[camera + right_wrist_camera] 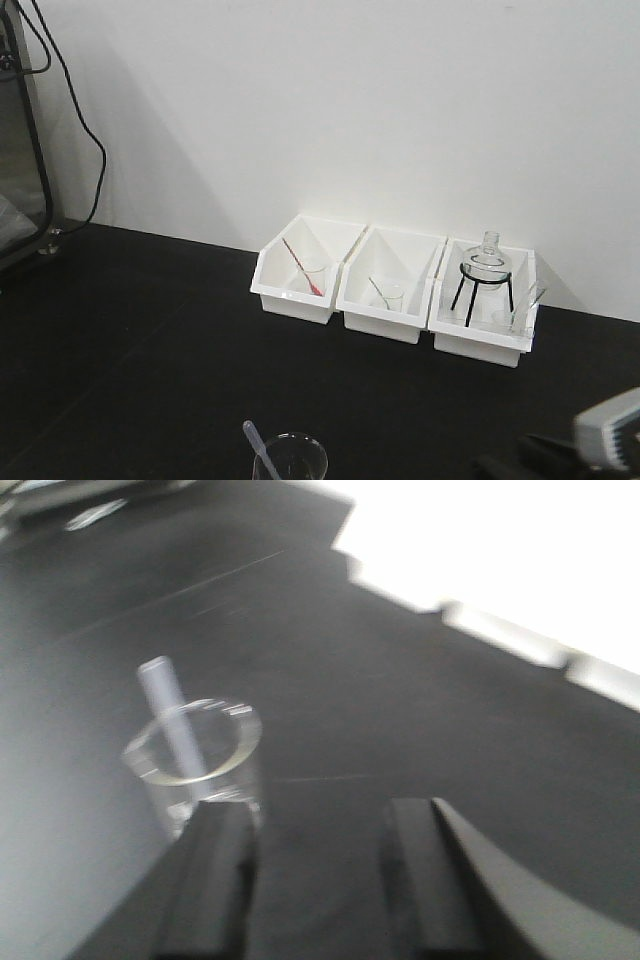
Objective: Grab transparent chemical and place on left bench
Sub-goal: 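Open the right gripper and withdraw it from the beaker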
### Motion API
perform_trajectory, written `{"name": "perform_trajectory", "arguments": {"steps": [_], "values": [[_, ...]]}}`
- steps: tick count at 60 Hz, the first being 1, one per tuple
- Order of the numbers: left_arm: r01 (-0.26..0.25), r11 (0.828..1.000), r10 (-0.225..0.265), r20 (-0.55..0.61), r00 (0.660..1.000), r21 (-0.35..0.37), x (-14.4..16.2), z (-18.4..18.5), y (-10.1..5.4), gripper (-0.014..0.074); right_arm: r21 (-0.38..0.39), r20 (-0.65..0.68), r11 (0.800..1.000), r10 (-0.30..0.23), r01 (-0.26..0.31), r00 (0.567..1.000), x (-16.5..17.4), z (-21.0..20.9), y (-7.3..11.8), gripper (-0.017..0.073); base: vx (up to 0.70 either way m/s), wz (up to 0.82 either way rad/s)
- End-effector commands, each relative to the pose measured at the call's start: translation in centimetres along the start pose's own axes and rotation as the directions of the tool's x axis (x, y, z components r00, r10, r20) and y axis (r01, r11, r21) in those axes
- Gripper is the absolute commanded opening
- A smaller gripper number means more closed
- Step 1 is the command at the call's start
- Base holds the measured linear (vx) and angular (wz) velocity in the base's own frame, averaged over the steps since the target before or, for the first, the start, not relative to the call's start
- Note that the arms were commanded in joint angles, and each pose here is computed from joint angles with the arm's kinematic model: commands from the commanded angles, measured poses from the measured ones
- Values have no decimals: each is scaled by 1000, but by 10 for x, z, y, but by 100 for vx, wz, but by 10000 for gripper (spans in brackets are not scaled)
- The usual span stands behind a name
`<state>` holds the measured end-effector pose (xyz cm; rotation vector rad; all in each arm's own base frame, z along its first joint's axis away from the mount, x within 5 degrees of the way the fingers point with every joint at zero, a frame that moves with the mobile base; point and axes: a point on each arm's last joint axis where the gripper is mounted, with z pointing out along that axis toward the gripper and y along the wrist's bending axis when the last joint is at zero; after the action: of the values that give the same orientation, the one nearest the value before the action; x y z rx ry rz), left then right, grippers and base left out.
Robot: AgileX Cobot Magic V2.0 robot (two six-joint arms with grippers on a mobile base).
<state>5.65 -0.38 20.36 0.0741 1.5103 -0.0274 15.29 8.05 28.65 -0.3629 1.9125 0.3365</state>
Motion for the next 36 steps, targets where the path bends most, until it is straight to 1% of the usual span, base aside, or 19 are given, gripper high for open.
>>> {"name": "perform_trajectory", "arguments": {"steps": [1,5,8,11,12,13,15,16,18,20,23,26,30,33,35,36], "values": [[9,1000,-9,81,997,-2,-3,-1,0,-3,85,99,996,-6,-3,995,-7,-29,-16,216,0,0],[9,1000,-9,81,997,-2,-3,-1,0,-3,171,168,985,-40,11,985,2,-52,-28,141,0,0],[9,1000,-9,81,997,-2,-3,-1,0,-3,238,206,971,-57,6,977,12,-67,-34,83,0,0],[9,1000,-9,81,997,-2,-3,-1,0,-3,311,250,950,-65,-17,966,26,-81,-39,19,0,0],[9,1000,-9,81,997,-2,-3,-1,0,-3,328,256,944,-73,-15,964,30,-84,-40,-3,0,0],[9,1000,-9,81,997,-2,-3,-1,0,-3,355,266,935,-83,-18,960,35,-88,-40,-15,0,0],[9,1000,-9,81,997,-2,-3,-1,0,-3,395,268,919,-116,1,956,43,-93,-41,-13,0,0],[9,1000,-9,81,997,-2,-3,-1,0,-3,419,271,908,-134,8,953,49,-95,-42,-11,0,0],[9,1000,-9,81,997,-2,-3,-1,0,-3,447,279,894,-147,7,949,60,-98,-42,-10,0,0],[9,1000,-9,81,997,-2,-3,-1,0,-3,462,288,887,-146,-4,946,72,-99,-41,-10,0,0],[9,1000,-9,81,997,-2,-3,-1,0,-3,468,307,884,-135,-26,942,87,-99,-40,-8,0,0],[9,1000,-9,81,997,-2,-3,-1,0,-3,460,326,886,-116,-51,938,104,-96,-40,-8,0,0],[9,1000,-9,81,997,-2,-3,-1,0,-3,430,319,899,-72,-76,945,130,-81,-42,-8,0,0],[9,1000,-9,81,997,-2,-3,-1,0,-3,412,295,901,12,-139,955,133,-80,-43,-7,0,0],[9,1000,-9,81,997,-2,-3,-1,0,-3,402,297,904,20,-144,955,133,-81,-42,-7,0,2],[9,1000,-9,81,997,-2,-3,-1,0,-3,396,302,907,15,-140,953,133,-80,-42,-7,-1,2]]}}
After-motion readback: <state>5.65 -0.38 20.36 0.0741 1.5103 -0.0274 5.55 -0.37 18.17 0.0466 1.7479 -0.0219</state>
